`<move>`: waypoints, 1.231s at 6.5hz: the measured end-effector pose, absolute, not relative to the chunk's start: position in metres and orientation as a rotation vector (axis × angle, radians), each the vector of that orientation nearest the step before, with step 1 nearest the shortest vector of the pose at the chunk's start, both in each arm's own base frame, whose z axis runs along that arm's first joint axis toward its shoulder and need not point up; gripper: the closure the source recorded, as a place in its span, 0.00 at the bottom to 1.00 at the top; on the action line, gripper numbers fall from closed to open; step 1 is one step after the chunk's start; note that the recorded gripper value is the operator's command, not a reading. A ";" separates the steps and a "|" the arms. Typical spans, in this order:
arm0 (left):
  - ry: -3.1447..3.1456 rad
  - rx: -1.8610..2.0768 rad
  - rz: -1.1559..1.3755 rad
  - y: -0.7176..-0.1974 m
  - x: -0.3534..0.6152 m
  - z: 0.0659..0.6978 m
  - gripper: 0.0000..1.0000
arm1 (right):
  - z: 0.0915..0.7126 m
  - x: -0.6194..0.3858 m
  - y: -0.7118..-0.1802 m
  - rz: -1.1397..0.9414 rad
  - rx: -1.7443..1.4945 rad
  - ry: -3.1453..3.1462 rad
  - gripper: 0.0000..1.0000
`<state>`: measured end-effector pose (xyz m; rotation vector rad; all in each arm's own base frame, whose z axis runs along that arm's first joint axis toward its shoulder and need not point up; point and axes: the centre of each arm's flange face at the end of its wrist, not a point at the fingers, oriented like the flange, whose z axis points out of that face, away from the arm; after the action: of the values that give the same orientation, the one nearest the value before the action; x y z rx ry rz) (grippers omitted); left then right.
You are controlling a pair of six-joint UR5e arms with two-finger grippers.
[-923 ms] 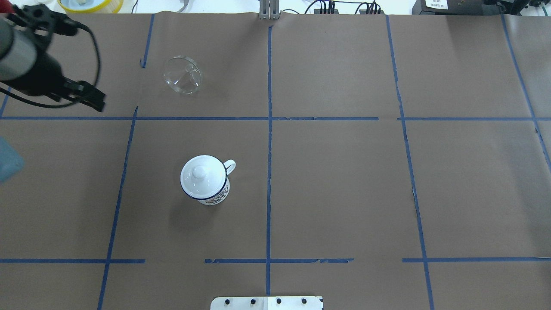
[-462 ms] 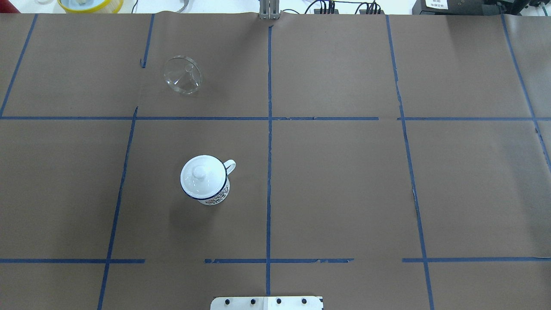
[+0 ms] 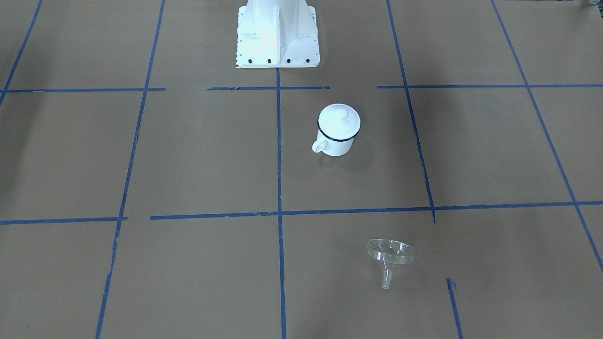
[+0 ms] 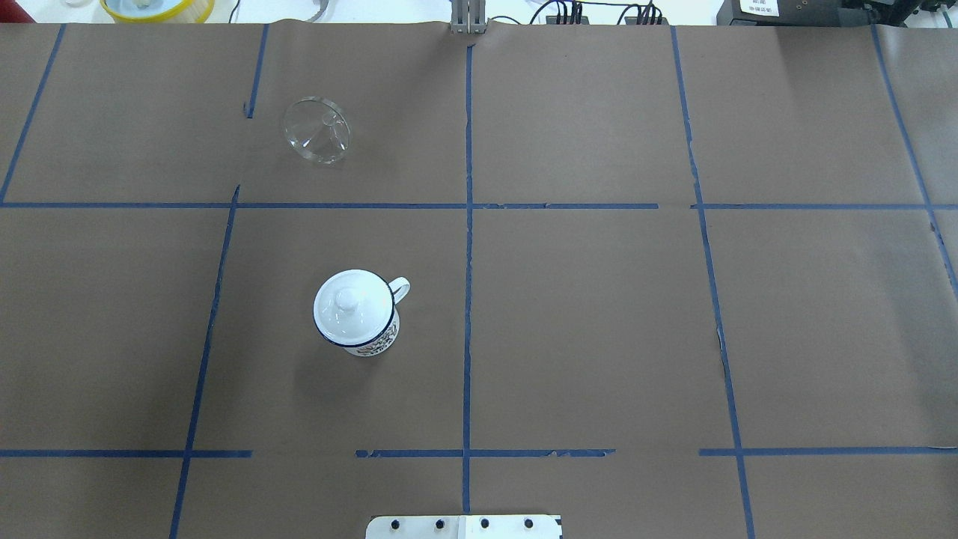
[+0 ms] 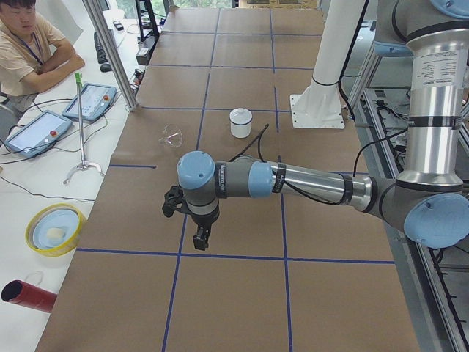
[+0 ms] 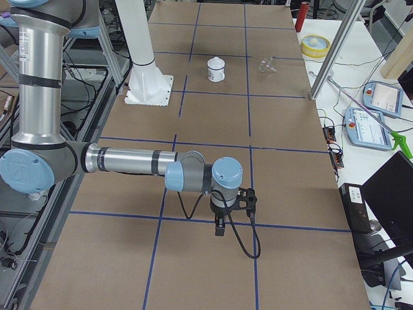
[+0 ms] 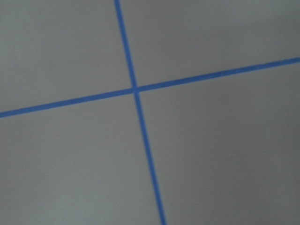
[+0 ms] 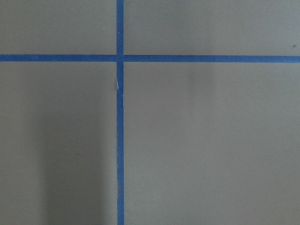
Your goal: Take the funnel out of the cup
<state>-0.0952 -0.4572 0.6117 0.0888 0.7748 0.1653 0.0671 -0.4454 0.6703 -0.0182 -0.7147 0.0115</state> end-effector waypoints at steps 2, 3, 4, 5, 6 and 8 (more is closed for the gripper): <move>0.759 0.081 0.140 -0.443 -0.113 0.629 0.00 | 0.670 0.067 -0.445 0.011 -0.018 -0.715 0.00; 0.726 0.078 0.142 -0.441 -0.117 0.631 0.00 | 0.670 0.067 -0.445 0.011 -0.018 -0.715 0.00; 0.690 0.083 0.149 -0.442 -0.119 0.628 0.00 | 0.670 0.067 -0.445 0.011 -0.018 -0.715 0.00; 0.680 0.091 0.154 -0.443 -0.120 0.625 0.00 | 0.670 0.067 -0.445 0.012 -0.018 -0.715 0.00; 0.682 0.094 0.156 -0.443 -0.120 0.624 0.00 | 0.671 0.067 -0.445 0.012 -0.019 -0.715 0.00; 0.686 0.090 0.157 -0.441 -0.119 0.626 0.00 | 0.670 0.067 -0.446 0.011 -0.018 -0.715 0.00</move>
<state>-0.1195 -0.4411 0.6257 0.0900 0.6857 0.1568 0.0671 -0.4457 0.6701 -0.0177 -0.7146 0.0113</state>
